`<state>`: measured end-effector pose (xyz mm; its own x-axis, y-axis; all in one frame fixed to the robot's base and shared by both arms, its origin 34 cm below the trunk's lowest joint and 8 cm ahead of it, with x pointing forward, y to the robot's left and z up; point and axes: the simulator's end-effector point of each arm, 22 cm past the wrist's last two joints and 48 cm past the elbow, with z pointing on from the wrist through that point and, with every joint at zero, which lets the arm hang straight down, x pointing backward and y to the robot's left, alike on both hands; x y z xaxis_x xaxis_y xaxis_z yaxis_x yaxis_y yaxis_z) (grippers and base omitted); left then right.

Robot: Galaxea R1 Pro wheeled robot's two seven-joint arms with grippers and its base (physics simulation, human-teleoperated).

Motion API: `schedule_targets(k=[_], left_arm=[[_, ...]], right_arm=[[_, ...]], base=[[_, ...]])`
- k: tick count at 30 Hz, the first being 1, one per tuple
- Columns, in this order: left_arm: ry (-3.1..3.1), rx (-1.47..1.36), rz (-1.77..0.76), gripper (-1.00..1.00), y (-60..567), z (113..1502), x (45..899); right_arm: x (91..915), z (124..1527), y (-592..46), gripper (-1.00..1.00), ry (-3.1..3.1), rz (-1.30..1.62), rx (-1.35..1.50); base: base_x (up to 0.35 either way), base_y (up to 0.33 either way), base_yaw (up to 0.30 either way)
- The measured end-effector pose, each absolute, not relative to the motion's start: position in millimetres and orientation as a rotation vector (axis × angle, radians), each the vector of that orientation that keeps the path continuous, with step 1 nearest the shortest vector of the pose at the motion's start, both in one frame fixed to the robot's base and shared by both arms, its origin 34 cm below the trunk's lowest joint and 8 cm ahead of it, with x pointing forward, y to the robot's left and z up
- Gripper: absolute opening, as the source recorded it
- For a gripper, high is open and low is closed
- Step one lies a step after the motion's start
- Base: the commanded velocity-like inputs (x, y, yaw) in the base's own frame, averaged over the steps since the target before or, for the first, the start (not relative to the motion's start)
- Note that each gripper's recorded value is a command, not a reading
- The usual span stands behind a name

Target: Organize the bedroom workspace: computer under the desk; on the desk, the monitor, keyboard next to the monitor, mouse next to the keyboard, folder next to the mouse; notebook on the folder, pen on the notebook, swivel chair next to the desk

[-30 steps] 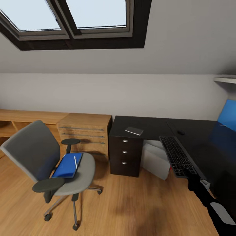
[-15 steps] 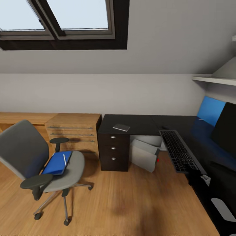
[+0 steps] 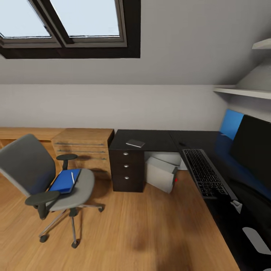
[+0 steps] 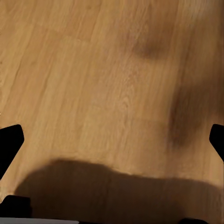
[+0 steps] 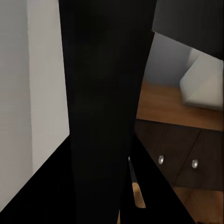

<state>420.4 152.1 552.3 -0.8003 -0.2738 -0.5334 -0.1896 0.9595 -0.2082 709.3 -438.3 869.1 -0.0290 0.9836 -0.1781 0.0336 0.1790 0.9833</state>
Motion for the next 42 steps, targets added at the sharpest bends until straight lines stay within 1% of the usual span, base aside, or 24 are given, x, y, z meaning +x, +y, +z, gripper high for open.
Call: schedule_targets(k=[4,12,17,30,42], left_arm=[[2.522,-0.327,-0.193,1.00,152,552,420],[2.521,-0.326,-0.192,1.00,153,553,420],[2.522,-0.325,-0.192,1.00,153,552,420],[2.520,-0.326,-0.193,1.00,152,553,420],[2.520,-0.326,-0.193,1.00,152,553,420]], right_arm=[[709,869,-438,-1.00,1.335,1.076,1.089],[709,866,-435,-1.00,1.360,1.064,1.076],[709,866,-434,-1.00,1.366,1.062,1.070],[708,880,-419,-1.00,1.375,1.093,0.946],[709,878,-407,-1.00,1.400,1.104,0.920]], base=[[-0.215,-0.003,0.000],[-0.024,-0.001,0.000],[-0.160,-0.120,0.000],[-0.010,-0.008,0.000],[0.000,0.000,0.000]])
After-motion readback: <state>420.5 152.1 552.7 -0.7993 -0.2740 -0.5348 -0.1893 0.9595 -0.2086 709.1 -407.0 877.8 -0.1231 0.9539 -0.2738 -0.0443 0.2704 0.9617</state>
